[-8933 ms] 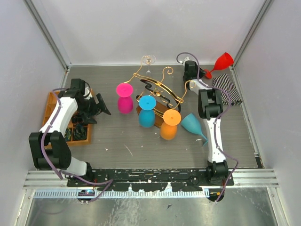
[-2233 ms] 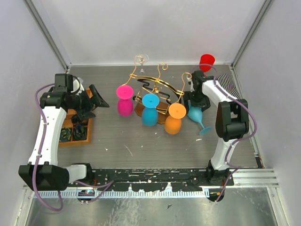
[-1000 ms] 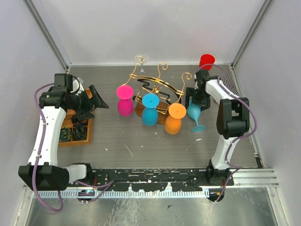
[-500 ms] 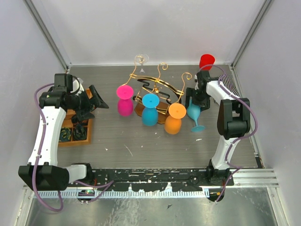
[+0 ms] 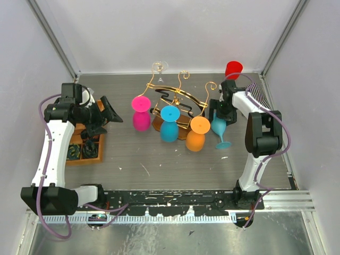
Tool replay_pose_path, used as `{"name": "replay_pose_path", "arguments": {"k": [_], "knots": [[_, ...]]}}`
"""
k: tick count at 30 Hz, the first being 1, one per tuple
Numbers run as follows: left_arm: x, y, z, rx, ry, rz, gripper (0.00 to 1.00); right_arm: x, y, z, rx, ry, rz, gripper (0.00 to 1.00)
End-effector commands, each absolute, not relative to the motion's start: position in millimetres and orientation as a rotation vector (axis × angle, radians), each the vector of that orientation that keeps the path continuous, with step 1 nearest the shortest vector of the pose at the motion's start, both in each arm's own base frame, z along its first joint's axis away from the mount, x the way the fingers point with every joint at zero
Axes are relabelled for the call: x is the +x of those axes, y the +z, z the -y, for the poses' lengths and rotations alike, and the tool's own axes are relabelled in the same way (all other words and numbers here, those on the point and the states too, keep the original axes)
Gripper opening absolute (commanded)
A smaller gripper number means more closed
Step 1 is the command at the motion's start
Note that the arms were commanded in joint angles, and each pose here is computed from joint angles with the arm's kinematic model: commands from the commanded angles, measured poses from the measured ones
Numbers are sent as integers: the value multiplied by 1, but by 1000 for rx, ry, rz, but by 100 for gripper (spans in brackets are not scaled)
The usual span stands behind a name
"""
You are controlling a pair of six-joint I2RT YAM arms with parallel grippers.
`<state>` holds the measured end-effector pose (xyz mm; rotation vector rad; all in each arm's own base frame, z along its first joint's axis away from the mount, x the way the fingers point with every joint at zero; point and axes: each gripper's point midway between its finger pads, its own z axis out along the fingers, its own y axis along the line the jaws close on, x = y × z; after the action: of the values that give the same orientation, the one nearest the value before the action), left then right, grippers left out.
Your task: Take the wine glass off the wine glass rack
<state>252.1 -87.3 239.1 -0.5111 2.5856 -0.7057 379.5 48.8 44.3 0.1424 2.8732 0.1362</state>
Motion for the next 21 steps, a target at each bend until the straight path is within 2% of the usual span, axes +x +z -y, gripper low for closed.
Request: {"name": "replay_pose_path", "arguments": {"k": [1, 7, 14, 21], "knots": [[249, 250, 90, -487, -728, -2553, 99, 353, -9, -16, 145, -132, -3002, 82], [248, 250, 87, -478, -708, -2557, 98, 369, 39, -19, 174, -65, -2873, 72], [246, 249, 87, -473, -702, -2559, 99, 381, 111, 3, 269, -29, -2707, 71], [248, 247, 88, -483, -718, -2556, 99, 386, 159, 30, 333, -33, -2539, 71]]}}
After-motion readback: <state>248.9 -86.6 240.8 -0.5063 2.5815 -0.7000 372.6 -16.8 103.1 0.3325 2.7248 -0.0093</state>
